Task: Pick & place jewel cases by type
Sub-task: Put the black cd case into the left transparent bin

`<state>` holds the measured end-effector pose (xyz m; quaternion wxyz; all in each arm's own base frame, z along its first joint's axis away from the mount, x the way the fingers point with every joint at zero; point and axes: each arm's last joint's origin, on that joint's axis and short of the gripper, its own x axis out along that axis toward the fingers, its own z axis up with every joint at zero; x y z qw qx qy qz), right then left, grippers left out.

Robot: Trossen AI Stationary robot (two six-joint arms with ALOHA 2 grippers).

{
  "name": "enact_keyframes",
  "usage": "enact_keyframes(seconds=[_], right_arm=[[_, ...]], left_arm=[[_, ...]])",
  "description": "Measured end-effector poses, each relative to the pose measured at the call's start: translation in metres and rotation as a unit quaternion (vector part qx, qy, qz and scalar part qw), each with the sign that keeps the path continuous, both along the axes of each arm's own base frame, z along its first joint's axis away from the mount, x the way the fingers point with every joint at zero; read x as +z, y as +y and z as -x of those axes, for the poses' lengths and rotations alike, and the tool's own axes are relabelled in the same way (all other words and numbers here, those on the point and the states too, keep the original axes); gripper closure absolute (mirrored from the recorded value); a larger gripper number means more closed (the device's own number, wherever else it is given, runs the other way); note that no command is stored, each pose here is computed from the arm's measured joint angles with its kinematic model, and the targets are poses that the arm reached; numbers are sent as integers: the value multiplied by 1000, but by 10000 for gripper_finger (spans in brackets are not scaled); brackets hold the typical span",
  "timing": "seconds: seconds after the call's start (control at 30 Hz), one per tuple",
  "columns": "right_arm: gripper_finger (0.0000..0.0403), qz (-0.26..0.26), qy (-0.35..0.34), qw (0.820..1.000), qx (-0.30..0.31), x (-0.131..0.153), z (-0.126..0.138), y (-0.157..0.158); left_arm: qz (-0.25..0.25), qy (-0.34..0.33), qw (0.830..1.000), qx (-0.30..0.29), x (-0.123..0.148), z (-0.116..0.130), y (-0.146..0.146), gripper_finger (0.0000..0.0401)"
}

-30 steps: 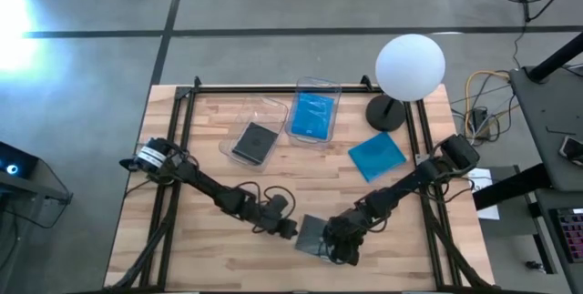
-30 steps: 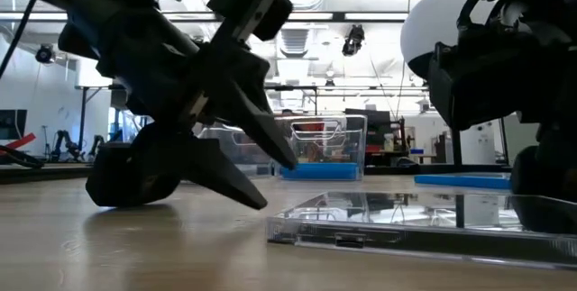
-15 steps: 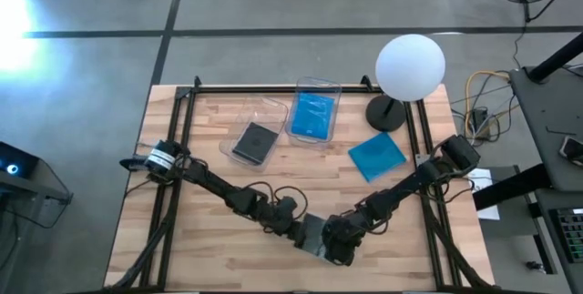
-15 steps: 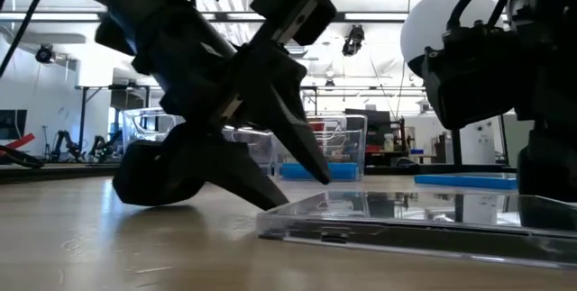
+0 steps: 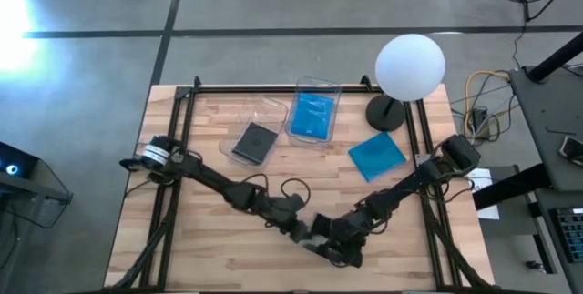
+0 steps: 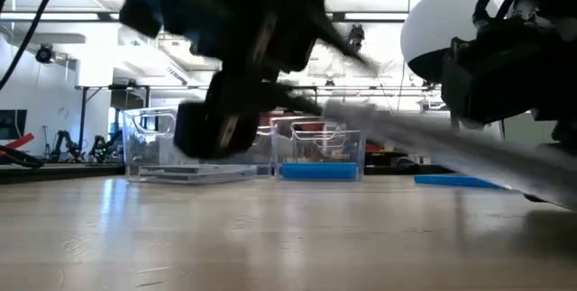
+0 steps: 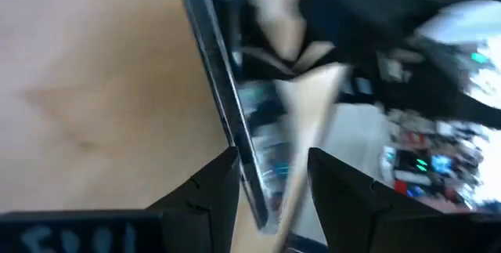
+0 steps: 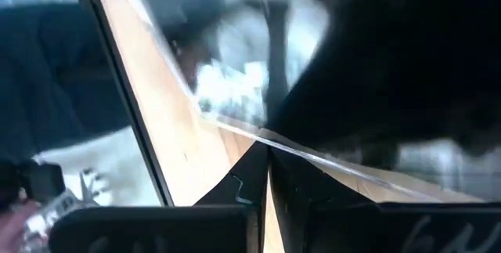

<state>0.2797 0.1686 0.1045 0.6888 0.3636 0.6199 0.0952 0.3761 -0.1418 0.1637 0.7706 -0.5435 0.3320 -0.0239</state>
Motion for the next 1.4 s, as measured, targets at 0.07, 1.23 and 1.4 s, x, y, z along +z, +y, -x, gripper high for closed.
enact_keyframes(seconds=[0.07,1.23,1.4], right_arm=[[390,3,-2,1000,21,-1,2,1],[390,-19,-159,983,84,15,-22,2],[390,-38,-175,982,67,19,-26,4]], left_arm=[[-2,-30,999,-13,8,-1,-1,267],[12,-222,974,-43,37,-12,-5,268],[-24,-248,968,-31,44,-17,-5,268]])
